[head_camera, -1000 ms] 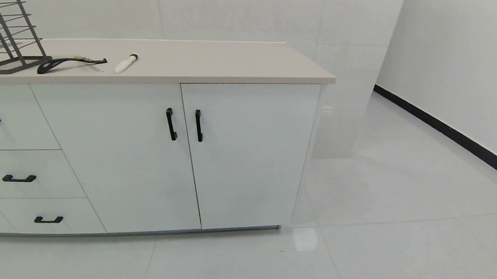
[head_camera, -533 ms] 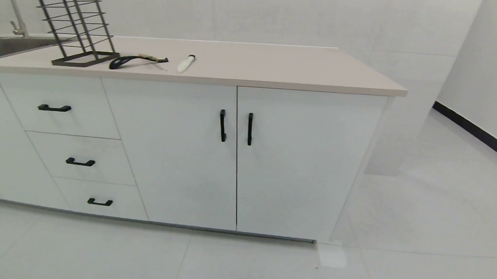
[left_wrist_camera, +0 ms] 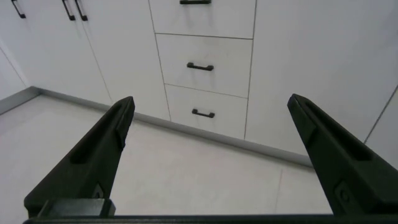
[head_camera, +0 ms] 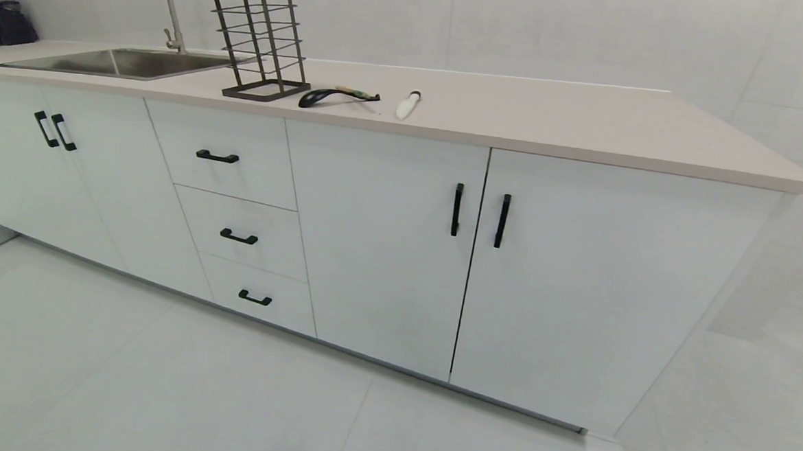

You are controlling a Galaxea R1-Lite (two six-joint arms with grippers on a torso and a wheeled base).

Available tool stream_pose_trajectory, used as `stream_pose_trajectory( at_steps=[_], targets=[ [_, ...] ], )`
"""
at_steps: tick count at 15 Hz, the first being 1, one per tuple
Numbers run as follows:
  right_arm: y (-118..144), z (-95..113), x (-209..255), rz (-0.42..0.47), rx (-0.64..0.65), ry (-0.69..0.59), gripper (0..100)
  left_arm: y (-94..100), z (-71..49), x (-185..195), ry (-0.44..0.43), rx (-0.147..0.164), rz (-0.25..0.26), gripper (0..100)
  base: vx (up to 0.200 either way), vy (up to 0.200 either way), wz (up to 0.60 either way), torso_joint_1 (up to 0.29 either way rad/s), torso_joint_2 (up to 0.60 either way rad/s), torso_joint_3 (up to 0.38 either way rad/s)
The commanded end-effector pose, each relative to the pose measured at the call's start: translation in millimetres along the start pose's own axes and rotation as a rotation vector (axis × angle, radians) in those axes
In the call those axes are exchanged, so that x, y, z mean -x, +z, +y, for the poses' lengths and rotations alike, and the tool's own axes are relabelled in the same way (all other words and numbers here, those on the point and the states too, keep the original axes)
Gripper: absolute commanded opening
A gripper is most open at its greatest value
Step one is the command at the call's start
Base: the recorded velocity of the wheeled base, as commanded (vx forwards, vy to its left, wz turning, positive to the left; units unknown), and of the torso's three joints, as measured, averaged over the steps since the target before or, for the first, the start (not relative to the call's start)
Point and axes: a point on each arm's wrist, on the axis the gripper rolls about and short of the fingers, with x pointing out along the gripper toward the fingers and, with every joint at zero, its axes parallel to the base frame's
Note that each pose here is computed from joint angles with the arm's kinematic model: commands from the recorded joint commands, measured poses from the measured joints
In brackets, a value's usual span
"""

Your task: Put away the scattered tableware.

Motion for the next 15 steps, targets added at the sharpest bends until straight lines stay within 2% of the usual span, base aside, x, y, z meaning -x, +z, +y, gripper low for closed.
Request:
stream_pose_trajectory(
  at_steps=[1,8,13,15],
  targets=[
    [-0.3,0.0,-0.2,0.003,0.000,0.000,0,0.0,0.0,0.0,0.000,0.000,0.000,100,0.200,0.200,0.00,0.002,0.00,-0.002],
    [0.1,0.0,-0.1,0.001,0.000,0.000,0,0.0,0.0,0.0,0.000,0.001,0.000,100,0.200,0.200,0.00,0.003,0.00,0.003],
    [-0.3,0.0,-0.2,0.003,-0.001,0.000,0,0.0,0.0,0.0,0.000,0.001,0.000,100,0.000,0.200,0.00,0.003,0.00,0.004],
    [-0.3,0.0,-0.2,0.003,-0.001,-0.001,0,0.0,0.0,0.0,0.000,0.003,0.000,100,0.200,0.200,0.00,0.002,0.00,0.002]
  ],
)
